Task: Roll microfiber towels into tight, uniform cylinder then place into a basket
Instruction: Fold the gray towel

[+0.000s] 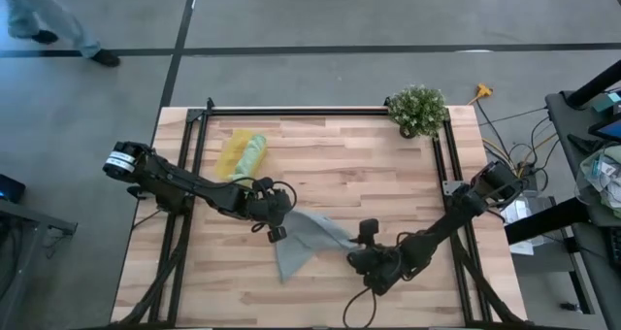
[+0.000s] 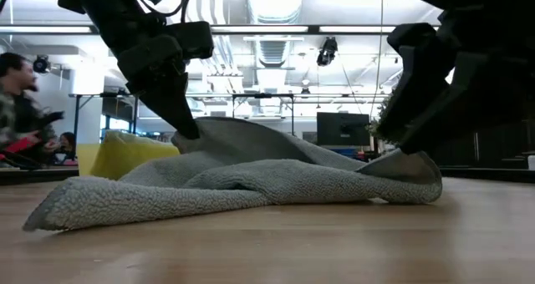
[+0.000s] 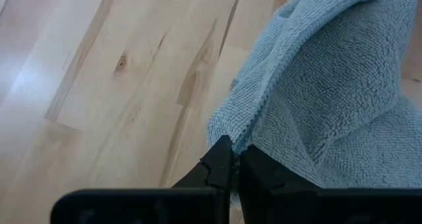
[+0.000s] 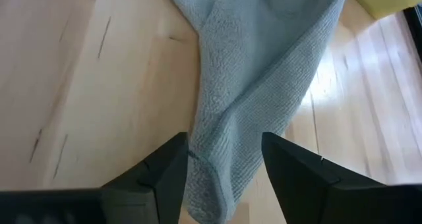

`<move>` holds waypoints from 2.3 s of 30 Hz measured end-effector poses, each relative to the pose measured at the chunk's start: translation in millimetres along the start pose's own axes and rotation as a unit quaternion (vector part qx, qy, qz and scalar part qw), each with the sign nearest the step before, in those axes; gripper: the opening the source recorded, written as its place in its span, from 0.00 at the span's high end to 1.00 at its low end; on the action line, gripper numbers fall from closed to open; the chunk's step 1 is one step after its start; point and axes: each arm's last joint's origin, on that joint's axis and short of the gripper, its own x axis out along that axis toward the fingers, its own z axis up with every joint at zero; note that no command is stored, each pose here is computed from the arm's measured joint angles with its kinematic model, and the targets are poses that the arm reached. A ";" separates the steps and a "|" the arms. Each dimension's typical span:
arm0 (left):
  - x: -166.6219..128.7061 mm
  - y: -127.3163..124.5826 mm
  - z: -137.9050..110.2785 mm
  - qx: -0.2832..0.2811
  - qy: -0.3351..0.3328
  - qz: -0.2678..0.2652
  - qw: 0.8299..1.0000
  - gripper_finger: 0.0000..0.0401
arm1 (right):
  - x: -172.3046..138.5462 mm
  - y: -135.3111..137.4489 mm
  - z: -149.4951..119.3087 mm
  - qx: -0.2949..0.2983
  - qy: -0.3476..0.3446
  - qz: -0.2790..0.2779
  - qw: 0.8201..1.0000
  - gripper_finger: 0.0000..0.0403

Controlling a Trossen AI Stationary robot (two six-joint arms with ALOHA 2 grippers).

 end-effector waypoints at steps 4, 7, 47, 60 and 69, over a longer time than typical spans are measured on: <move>0.0 0.0 0.0 0.000 0.000 0.000 1.000 1.00 | 1.1 -0.3 -3.6 -0.002 0.006 -0.002 1.000 0.55; 0.0 0.0 0.0 0.000 0.000 0.000 1.000 1.00 | 3.5 -0.7 -11.9 -0.005 0.017 -0.005 1.000 0.57; -1.2 -0.3 3.2 -0.003 -0.005 0.000 1.000 1.00 | 27.1 12.9 -25.2 -0.011 0.010 -0.030 0.999 0.91; -2.1 -0.5 4.4 0.023 -0.007 -0.001 1.000 1.00 | 8.9 15.7 -2.6 -0.029 -0.027 -0.066 0.997 0.98; -19.3 1.1 9.3 0.029 -0.033 -0.015 0.999 1.00 | -28.3 28.3 30.7 -0.063 -0.038 -0.049 0.996 0.98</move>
